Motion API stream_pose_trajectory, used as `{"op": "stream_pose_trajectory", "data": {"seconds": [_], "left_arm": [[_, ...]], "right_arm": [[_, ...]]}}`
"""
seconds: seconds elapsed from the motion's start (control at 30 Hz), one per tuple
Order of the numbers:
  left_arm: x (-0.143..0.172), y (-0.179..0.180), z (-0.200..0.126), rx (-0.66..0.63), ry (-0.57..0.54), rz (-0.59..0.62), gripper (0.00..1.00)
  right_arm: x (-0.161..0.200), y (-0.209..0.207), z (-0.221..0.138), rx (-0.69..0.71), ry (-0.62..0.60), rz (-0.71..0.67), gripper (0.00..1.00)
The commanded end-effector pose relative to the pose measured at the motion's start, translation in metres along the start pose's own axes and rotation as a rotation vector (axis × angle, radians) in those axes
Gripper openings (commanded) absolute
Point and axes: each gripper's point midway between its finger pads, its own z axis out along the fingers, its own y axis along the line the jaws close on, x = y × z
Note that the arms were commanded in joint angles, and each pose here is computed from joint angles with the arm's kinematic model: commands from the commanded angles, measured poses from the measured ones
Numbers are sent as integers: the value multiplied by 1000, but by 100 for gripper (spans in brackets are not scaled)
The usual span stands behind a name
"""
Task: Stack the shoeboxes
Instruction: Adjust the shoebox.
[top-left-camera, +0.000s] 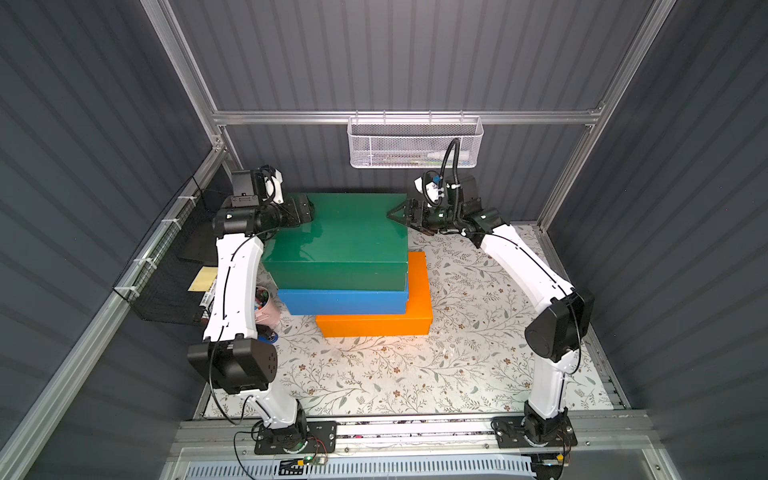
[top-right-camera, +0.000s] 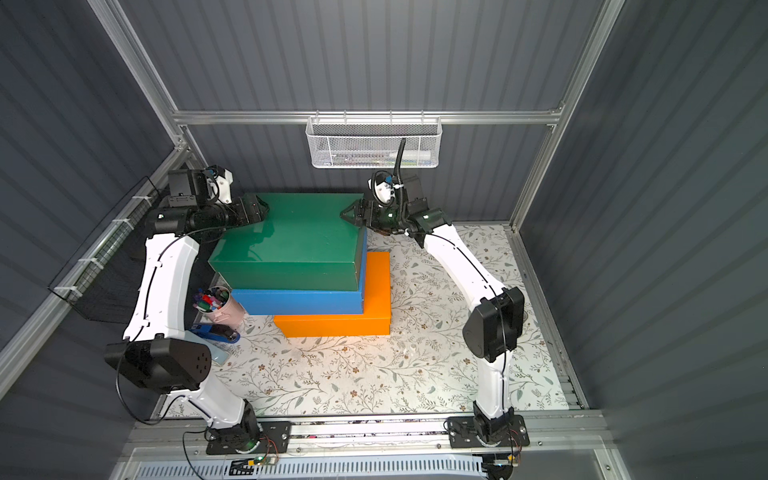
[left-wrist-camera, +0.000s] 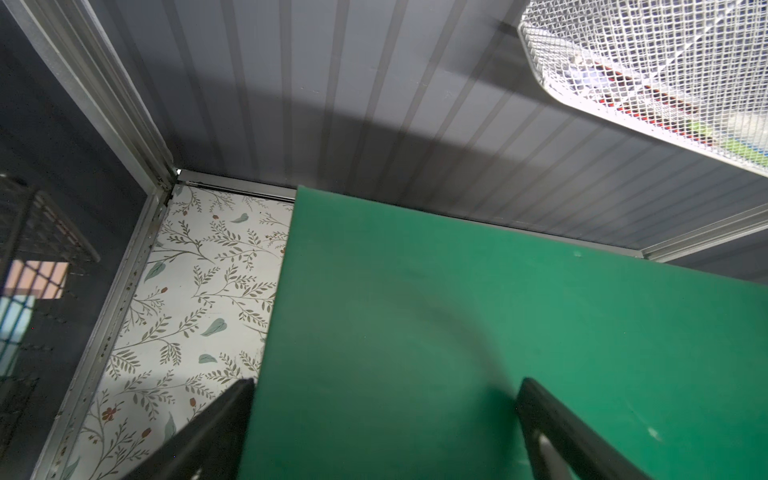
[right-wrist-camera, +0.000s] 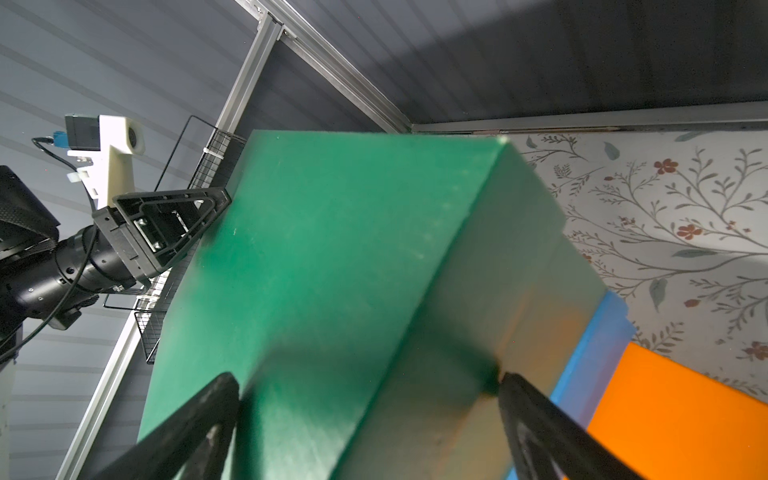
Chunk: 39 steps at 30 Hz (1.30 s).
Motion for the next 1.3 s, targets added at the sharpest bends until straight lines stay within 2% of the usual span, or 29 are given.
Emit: {"op": "stream_pose_trajectory", "data": {"seconds": [0.0, 0.43, 0.63, 0.83, 0.97, 1.07, 1.27], "left_arm": [[-8, -12, -17, 15, -27, 20, 100], [-33, 9, -93, -206, -196, 26, 100], [-25, 5, -122, -207, -233, 12, 100], [3, 7, -139, -207, -203, -63, 100], [27, 15, -167, -260, -210, -133, 100], [47, 22, -185, -298, -213, -197, 100], [98, 33, -184, -324, -137, -346, 100]], "right_arm": [[0, -11, 1, 38, 8, -10, 99], [-18, -12, -29, 66, -43, -53, 99], [-13, -3, -29, 22, -29, -49, 99], [-10, 2, -31, 19, -35, -46, 99], [-12, 4, -42, 49, -62, -75, 99], [-8, 11, -43, 23, -53, -67, 99], [4, 18, -41, -10, -43, -56, 99]]}}
